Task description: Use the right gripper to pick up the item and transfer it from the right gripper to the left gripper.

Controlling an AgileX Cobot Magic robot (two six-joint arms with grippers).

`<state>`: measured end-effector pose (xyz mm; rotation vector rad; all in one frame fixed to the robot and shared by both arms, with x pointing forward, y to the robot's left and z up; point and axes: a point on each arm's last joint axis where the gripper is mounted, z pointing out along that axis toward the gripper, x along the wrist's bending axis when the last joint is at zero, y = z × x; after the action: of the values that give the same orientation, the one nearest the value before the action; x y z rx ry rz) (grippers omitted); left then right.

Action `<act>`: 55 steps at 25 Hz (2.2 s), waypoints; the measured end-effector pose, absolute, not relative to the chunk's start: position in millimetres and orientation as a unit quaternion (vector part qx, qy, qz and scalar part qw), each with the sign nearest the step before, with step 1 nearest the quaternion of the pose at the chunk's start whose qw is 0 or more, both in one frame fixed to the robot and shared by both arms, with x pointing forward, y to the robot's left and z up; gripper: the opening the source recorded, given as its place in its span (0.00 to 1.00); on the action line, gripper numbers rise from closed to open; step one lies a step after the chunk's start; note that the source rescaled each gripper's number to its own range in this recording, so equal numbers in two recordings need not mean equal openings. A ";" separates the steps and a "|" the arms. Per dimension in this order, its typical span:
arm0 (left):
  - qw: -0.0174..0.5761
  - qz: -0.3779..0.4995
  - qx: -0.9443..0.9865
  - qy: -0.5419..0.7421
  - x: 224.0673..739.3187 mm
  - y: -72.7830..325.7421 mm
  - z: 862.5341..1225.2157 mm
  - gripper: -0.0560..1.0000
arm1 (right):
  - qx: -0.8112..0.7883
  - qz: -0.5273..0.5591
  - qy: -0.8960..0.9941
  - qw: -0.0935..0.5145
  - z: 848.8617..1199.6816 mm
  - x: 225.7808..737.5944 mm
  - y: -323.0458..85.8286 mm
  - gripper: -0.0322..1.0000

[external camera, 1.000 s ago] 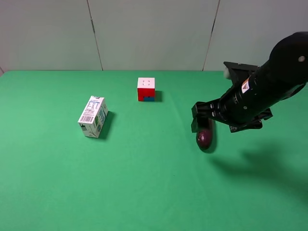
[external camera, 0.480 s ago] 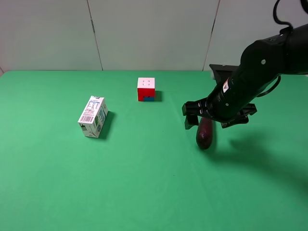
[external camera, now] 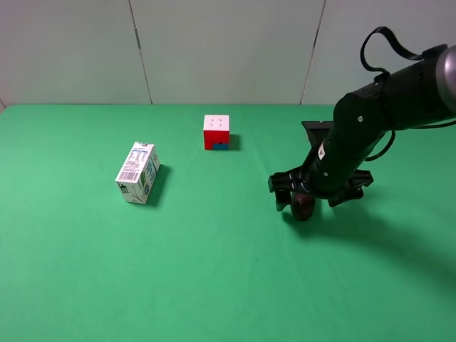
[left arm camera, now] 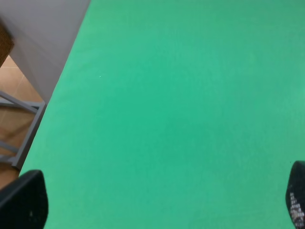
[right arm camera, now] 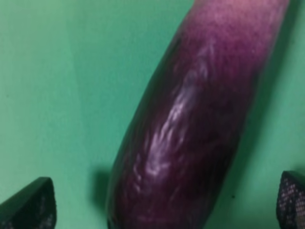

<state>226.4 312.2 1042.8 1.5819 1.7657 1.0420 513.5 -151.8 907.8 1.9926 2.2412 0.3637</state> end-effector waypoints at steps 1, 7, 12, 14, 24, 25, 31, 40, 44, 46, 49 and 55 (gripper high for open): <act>0.273 0.387 0.588 0.656 226.4 312.2 1042.8 1.00 | 0.658 0.119 0.741 0.060 906.3 513.8 -151.6 1.00; 0.273 0.387 0.587 0.656 226.4 312.2 1042.8 1.00 | 0.658 0.113 0.742 0.058 897.1 515.7 -150.6 1.00; 0.273 0.387 0.587 0.656 226.4 312.2 1042.8 1.00 | 0.658 0.108 0.743 0.056 893.7 515.6 -150.6 1.00; 0.273 0.387 0.587 0.656 226.4 312.2 1042.8 1.00 | 0.658 0.108 0.743 0.056 893.7 515.6 -150.6 1.00; 0.273 0.387 0.588 0.656 226.4 312.1 1042.8 1.00 | 0.658 0.108 0.743 0.056 893.6 515.6 -150.7 0.16; 0.273 0.387 0.588 0.656 226.4 312.1 1042.8 1.00 | 0.658 0.108 0.743 0.056 893.6 515.6 -150.7 0.07; 0.273 0.387 0.588 0.656 226.4 312.1 1042.8 0.99 | 0.658 0.108 0.743 0.056 893.6 515.6 -150.7 0.05; 0.273 0.387 0.588 0.656 226.4 312.1 1042.8 0.99 | 0.658 0.108 0.743 0.056 893.6 515.6 -150.7 0.05; 0.273 0.387 0.588 0.656 226.4 312.1 1042.8 0.99 | 0.659 0.105 0.743 0.056 900.6 513.3 -152.0 0.05; 0.273 0.387 0.588 0.656 226.4 312.1 1042.8 0.99 | 0.659 0.106 0.742 0.056 907.9 511.5 -153.1 0.05; 0.273 0.387 0.588 0.656 226.4 312.1 1042.8 0.99 | 0.646 0.103 0.754 0.059 918.9 507.7 -155.4 0.05; 0.273 0.387 0.588 0.656 226.4 312.1 1042.8 0.99 | 0.596 0.108 0.792 0.072 951.6 496.9 -161.9 0.05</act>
<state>226.4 312.1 1042.8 1.5808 1.7659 1.0405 496.9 -161.9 951.6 1.7922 2.3799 0.3248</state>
